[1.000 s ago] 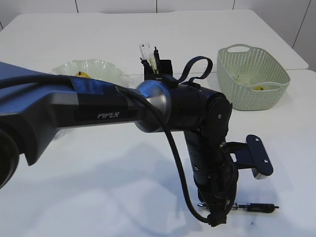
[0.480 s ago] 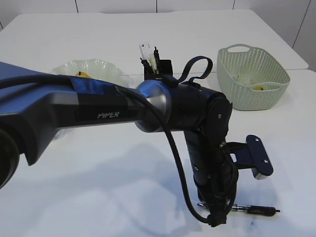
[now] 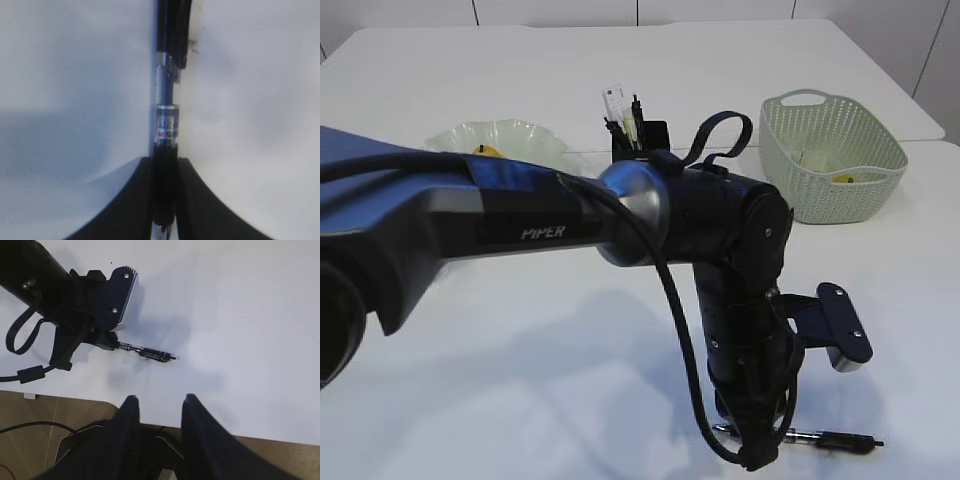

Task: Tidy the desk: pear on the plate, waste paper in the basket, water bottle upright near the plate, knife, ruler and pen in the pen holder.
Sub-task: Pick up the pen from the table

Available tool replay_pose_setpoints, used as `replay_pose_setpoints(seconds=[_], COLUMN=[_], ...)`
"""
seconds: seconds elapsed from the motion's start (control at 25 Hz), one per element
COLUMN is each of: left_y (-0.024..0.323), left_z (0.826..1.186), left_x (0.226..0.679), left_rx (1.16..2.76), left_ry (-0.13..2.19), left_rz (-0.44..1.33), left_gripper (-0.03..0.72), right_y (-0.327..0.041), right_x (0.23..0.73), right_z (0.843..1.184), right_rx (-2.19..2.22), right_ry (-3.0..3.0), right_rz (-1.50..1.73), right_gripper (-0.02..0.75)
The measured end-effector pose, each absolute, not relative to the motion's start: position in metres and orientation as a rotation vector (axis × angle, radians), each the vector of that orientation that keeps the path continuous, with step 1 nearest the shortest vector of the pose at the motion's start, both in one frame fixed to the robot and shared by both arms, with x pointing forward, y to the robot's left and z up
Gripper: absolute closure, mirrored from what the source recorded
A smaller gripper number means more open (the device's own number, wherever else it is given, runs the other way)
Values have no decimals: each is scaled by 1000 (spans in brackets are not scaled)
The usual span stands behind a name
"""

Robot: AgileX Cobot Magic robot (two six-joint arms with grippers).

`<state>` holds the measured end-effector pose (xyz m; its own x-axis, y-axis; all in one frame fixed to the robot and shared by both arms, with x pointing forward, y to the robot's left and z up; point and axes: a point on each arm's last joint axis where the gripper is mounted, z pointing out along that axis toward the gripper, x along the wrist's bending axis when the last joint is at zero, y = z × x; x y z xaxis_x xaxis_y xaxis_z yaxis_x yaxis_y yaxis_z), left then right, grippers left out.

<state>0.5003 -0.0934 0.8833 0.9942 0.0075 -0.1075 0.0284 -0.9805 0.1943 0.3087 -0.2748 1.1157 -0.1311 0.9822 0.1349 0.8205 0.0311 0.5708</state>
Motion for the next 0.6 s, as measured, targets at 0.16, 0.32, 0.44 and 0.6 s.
replay_pose_setpoints(seconds=[0.16,0.32,0.44,0.6], left_y=[-97,-103,-106,-103], left_z=[887,894,902,906], left_x=[502,507,509,519], left_rx=[2954,2945,2928,2902], left_ry=[32,55,89,201], left_rz=[-186,-173,-158,-167], left_gripper=[626,627,627,627], right_y=[-274,-274,-274,-274], right_x=[309,308,308,308], right_z=[1116,1116,1116,1116], right_rx=[1846,1849,1849,1849], right_ry=[2020,2023,2023,2023], right_rz=[778,784,784,784], right_gripper=[494,494,494,494])
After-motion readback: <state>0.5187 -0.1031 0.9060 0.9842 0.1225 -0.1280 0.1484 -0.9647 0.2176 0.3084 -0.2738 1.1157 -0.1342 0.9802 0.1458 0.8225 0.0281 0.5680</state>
